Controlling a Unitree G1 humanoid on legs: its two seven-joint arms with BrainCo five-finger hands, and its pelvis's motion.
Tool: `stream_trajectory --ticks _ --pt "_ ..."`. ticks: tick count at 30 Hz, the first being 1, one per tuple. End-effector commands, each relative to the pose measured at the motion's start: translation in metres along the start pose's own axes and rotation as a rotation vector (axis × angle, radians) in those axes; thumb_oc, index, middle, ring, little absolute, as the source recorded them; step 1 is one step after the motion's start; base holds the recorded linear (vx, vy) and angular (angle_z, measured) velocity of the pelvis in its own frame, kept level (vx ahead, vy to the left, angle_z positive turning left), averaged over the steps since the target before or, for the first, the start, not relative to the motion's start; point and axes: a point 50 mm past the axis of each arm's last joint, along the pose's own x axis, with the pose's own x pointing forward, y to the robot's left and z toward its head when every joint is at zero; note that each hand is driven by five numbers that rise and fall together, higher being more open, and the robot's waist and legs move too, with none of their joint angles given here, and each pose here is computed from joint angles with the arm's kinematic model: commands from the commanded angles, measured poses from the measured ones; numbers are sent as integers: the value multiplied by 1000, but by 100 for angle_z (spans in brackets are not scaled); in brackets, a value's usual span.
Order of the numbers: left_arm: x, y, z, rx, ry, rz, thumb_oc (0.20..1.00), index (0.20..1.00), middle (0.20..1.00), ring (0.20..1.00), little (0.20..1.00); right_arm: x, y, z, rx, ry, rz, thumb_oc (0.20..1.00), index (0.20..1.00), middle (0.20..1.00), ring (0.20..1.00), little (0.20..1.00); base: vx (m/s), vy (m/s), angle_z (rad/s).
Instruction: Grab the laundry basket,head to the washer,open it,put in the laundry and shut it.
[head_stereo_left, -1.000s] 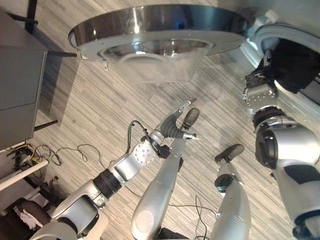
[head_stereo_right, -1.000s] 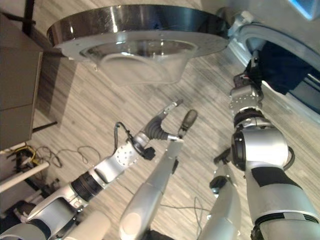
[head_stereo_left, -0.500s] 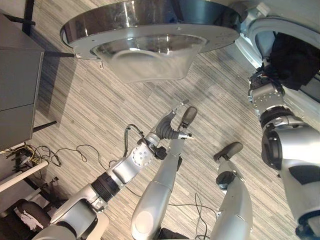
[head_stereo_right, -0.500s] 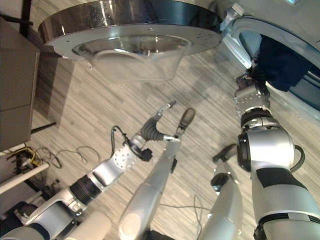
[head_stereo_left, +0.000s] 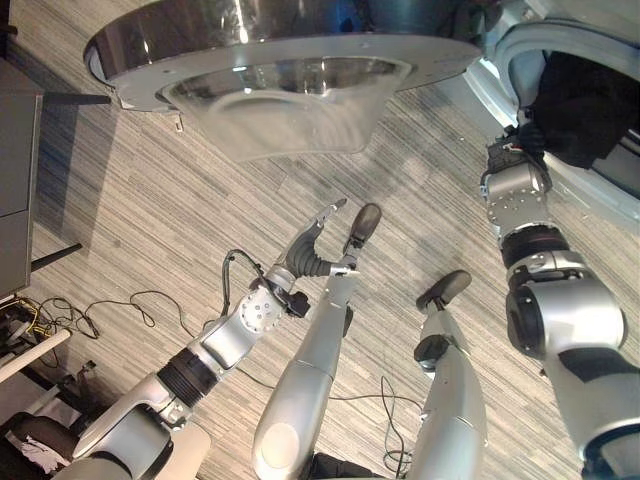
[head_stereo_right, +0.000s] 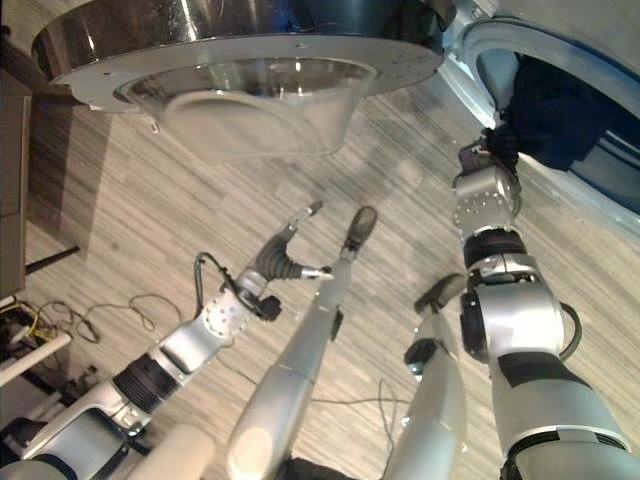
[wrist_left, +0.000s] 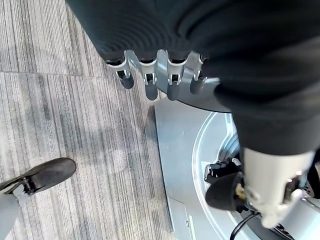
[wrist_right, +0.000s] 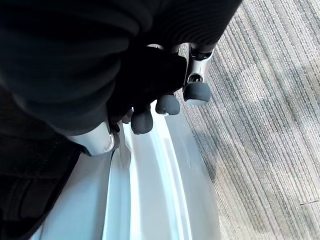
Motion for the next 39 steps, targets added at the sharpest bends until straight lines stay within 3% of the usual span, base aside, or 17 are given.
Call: stream_trajectory --ticks 1,10,15,16,17,21,22,23,24,27,30,31,32,34,39 --pt "-1 -11 4 -89 -35 17 1000 1000 1000 1000 1000 -4 23 118 -71 -456 130 1000 1000 1000 1000 1000 0 0 0" --pt "4 -7 -2 -53 -4 50 1000 1000 1000 1000 1000 4 -8 53 -283 -252 156 1000 1000 1000 1000 1000 -7 3 -7" --pt "2 -6 -8 -48 19 51 1000 1000 1000 1000 1000 1 -1 60 -326 -298 201 1000 1000 1000 1000 1000 -26 -2 -8" --pt "1 -6 -9 -46 24 46 1000 1000 1000 1000 1000 1 2 69 -326 -329 199 912 912 912 912 912 -32 -19 -11" --pt "-1 -6 -12 -40 35 35 1000 1000 1000 1000 1000 -1 10 102 -290 -416 163 200 200 200 200 200 -32 -19 -12" --pt "-1 -6 -9 -36 28 30 1000 1000 1000 1000 1000 -12 25 167 -110 -586 59 200 200 200 200 200 -20 -25 -11" --pt "-4 -6 -11 -37 34 29 1000 1000 1000 1000 1000 -18 29 185 -58 -640 41 304 304 304 304 304 -13 -9 -8" --pt "-5 -5 -11 -37 36 30 1000 1000 1000 1000 1000 -22 31 195 -44 -668 23 476 476 476 476 476 -4 3 -3" --pt "-5 -4 -10 -47 34 35 1000 1000 1000 1000 1000 -25 35 199 -33 -675 23 1000 1000 1000 1000 1000 0 0 0" --pt "-6 -4 -12 -77 42 47 1000 1000 1000 1000 1000 -21 38 184 -44 -627 56 1000 1000 1000 1000 1000 0 7 1" --pt "-4 -3 -12 -86 43 70 1000 1000 1000 1000 1000 -13 36 129 -131 -528 135 1000 1000 1000 1000 1000 0 0 0" --pt "-1 -1 -12 -81 45 92 1000 1000 1000 1000 1000 -12 28 85 -144 -438 188 1000 1000 1000 1000 1000 0 0 0" --pt "-2 -1 -13 -81 48 91 1000 1000 1000 1000 1000 -12 27 83 -145 -436 185 1000 1000 1000 1000 1000 -15 -9 3" --pt "-3 2 -19 -34 71 103 1000 1000 1000 1000 1000 -17 -4 16 -213 -290 212 1000 1000 1000 1000 1000 -42 16 1" --pt "-16 1 -38 40 160 79 1000 1000 1000 1000 1000 -41 -56 -59 -259 -86 227 1000 1000 1000 1000 1000 -2 27 -6"
